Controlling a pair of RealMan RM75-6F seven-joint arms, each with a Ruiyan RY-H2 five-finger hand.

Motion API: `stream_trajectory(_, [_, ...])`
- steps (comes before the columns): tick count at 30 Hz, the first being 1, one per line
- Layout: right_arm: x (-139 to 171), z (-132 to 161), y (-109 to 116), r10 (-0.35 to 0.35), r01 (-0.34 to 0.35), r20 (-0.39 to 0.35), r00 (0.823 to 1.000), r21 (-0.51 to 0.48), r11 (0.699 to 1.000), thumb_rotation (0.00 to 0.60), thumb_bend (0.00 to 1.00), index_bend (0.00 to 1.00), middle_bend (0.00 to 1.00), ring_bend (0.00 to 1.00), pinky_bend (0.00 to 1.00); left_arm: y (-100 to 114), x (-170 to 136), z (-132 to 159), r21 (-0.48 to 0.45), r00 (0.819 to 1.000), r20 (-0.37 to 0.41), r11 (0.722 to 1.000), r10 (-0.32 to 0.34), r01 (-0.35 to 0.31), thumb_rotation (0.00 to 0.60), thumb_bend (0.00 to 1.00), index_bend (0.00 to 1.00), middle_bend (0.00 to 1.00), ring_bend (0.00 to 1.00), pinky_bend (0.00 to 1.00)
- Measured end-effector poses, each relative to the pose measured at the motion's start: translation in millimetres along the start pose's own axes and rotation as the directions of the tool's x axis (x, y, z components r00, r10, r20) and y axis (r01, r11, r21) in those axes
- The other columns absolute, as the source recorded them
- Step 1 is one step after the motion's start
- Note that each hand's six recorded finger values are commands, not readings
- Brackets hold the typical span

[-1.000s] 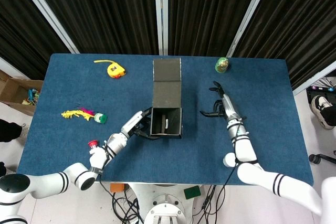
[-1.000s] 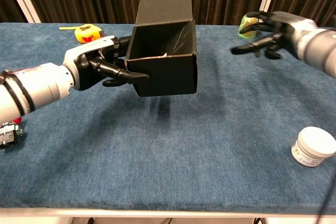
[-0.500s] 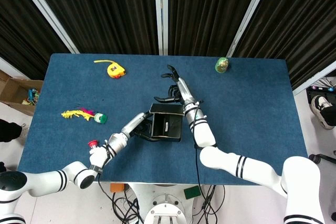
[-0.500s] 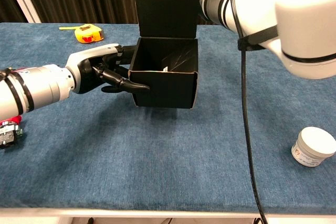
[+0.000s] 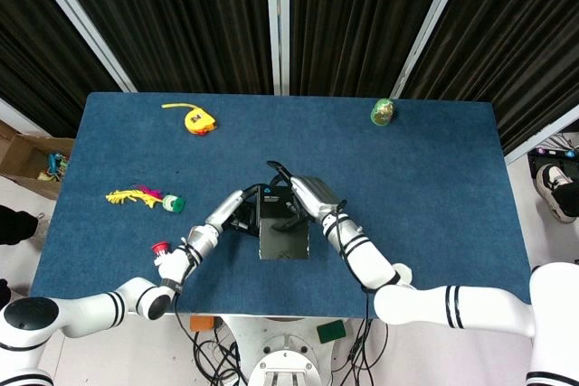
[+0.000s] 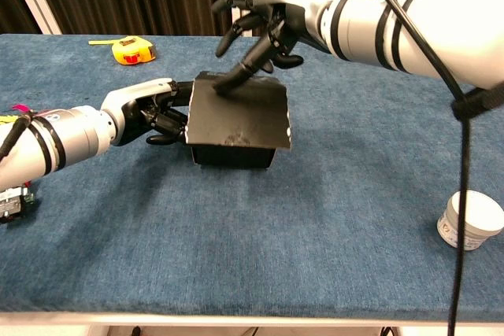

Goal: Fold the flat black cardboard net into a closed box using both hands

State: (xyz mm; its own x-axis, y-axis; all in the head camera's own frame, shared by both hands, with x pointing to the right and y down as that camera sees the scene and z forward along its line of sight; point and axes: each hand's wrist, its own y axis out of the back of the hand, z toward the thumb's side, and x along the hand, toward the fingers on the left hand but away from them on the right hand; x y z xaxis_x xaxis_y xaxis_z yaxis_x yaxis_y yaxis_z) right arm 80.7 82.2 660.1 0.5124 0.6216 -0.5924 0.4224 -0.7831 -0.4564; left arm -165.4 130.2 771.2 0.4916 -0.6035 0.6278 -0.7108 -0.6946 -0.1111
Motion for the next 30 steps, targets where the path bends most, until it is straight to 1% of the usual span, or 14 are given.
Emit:
stream_trajectory(3, [3.4,0.3,0.3,-0.016,0.016,-0.001,1.000,0.134,0.991,0.600,0.00,0.12,0.28,0.74,1.00,-0.1,0.4,-3.3,0.038,1.000,-0.013,0.999,0.010,-0.010,0.600,0.09,0.30,0.37,0.67,0.97])
stream_trajectory(5, [4.7,1.8,0.4,-0.034,0.035,-0.005,0.999,0.217,0.975,0.600,0.00,0.13,0.28,0.74,1.00,0.2,0.4,-4.9,0.066,1.000,-0.019,0.998,0.016,-0.015,0.596,0.09,0.21,0.31,0.67,0.97])
stream_trajectory(8, [4.4,6.7,-4.4,-0.047,0.050,-0.017,0.999,0.291,0.955,0.600,0.00,0.13,0.27,0.74,1.00,0.9,-0.3,-7.2,0.118,0.999,-0.027,0.993,0.025,-0.022,0.566,0.09,0.10,0.22,0.67,0.98])
stream_trajectory(10, [3.1,9.4,-8.5,-0.047,0.051,-0.021,0.999,0.299,0.953,0.600,0.00,0.13,0.27,0.74,1.00,1.5,-1.4,-8.2,0.153,0.999,-0.032,0.988,0.029,-0.024,0.522,0.09,0.05,0.17,0.66,0.97])
stream_trajectory(11, [2.0,9.9,-9.7,-0.049,0.053,-0.021,0.999,0.300,0.953,0.600,0.00,0.13,0.27,0.74,1.00,1.9,-2.2,-8.5,0.167,0.999,-0.033,0.986,0.030,-0.024,0.507,0.09,0.04,0.16,0.66,0.97])
stream_trajectory(16, [1.0,9.6,-11.3,-0.052,0.054,-0.017,0.999,0.304,0.951,0.600,0.00,0.13,0.26,0.74,1.00,5.7,-8.0,-8.5,0.253,0.999,-0.034,0.967,0.037,-0.027,0.470,0.09,0.01,0.12,0.62,0.96])
stream_trajectory(20, [3.3,6.6,-9.9,-0.056,0.056,-0.011,0.998,0.309,0.949,0.600,0.00,0.13,0.26,0.74,1.00,8.3,-14.4,-6.2,0.334,0.999,-0.031,0.943,0.032,-0.020,0.457,0.09,0.00,0.08,0.60,0.95])
stream_trajectory(23, [5.2,4.9,-10.0,-0.053,0.053,-0.008,0.999,0.312,0.949,0.600,0.00,0.13,0.25,0.74,1.00,10.1,-21.1,-4.1,0.383,0.999,-0.043,0.924,0.012,0.006,0.416,0.08,0.00,0.02,0.56,0.92])
stream_trajectory(26, [7.0,3.5,-10.1,-0.055,0.055,-0.009,0.998,0.314,0.948,0.600,0.00,0.13,0.25,0.74,1.00,15.1,-28.0,-4.2,0.441,0.998,-0.069,0.897,-0.008,0.038,0.394,0.08,0.00,0.00,0.52,0.88])
stream_trajectory(29, [8.7,1.5,-13.1,-0.049,0.050,-0.010,0.999,0.333,0.942,0.600,0.00,0.14,0.26,0.74,1.00,22.4,-35.4,-4.3,0.506,0.995,-0.095,0.861,-0.014,0.060,0.397,0.08,0.00,0.00,0.50,0.85])
stream_trajectory(30, [9.1,1.1,-14.5,-0.046,0.048,-0.012,0.999,0.341,0.939,0.600,0.00,0.14,0.26,0.74,1.00,25.9,-38.7,-4.8,0.531,0.994,-0.108,0.844,-0.014,0.069,0.400,0.08,0.00,0.00,0.49,0.84])
